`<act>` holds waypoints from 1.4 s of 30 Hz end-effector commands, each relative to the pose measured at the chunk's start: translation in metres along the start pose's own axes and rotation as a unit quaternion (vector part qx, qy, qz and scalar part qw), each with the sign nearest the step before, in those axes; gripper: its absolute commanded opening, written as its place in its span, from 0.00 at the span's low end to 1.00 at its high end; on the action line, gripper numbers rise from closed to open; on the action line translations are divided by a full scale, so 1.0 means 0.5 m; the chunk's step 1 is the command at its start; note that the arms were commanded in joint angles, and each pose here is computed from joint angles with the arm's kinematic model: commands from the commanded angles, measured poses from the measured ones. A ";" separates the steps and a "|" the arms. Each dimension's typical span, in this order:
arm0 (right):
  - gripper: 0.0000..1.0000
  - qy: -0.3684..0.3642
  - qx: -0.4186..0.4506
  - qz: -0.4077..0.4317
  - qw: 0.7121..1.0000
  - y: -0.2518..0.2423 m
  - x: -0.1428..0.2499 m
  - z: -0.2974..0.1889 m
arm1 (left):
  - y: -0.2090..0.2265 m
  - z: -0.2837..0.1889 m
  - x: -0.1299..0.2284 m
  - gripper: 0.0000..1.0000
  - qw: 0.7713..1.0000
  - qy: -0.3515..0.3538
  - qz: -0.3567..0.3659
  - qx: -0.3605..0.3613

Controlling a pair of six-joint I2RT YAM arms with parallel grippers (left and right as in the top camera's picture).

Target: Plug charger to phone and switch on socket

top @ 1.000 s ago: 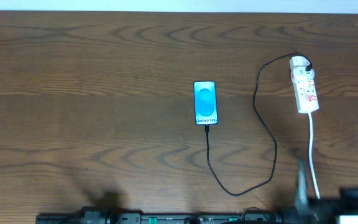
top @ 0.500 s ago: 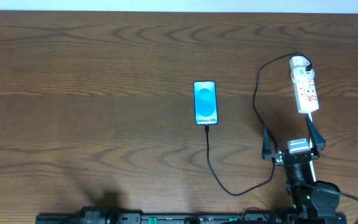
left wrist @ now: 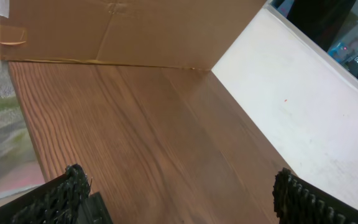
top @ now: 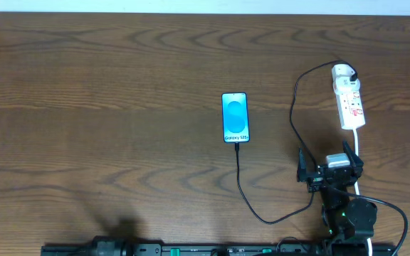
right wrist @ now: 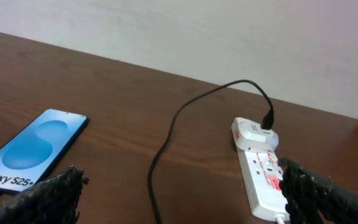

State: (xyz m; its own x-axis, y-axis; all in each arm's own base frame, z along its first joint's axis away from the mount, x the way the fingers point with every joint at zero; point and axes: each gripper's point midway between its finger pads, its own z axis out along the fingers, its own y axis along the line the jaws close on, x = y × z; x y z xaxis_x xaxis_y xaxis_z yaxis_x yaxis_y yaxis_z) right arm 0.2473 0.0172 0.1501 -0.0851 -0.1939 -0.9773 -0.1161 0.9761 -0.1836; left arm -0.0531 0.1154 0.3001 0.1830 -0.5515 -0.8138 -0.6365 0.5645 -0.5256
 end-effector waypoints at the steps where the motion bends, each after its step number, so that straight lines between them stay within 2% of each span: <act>1: 0.99 0.007 0.007 0.010 1.000 -0.005 0.007 0.001 | 0.026 -0.001 0.020 0.97 0.999 0.017 0.026 -0.025; 42: 0.99 -0.018 0.006 0.024 1.000 -0.003 -0.015 -0.005 | 0.026 -0.001 0.020 0.97 0.999 0.017 0.026 -0.025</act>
State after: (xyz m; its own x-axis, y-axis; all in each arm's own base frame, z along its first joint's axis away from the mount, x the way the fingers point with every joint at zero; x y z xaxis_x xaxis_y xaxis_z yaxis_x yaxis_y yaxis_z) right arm 0.2459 0.0171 0.1581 -0.0518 -0.1859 -0.9812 -0.1084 0.9778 -0.1795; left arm -0.0531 0.1154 0.3001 0.1830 -0.5515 -0.8138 -0.6365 0.5645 -0.5256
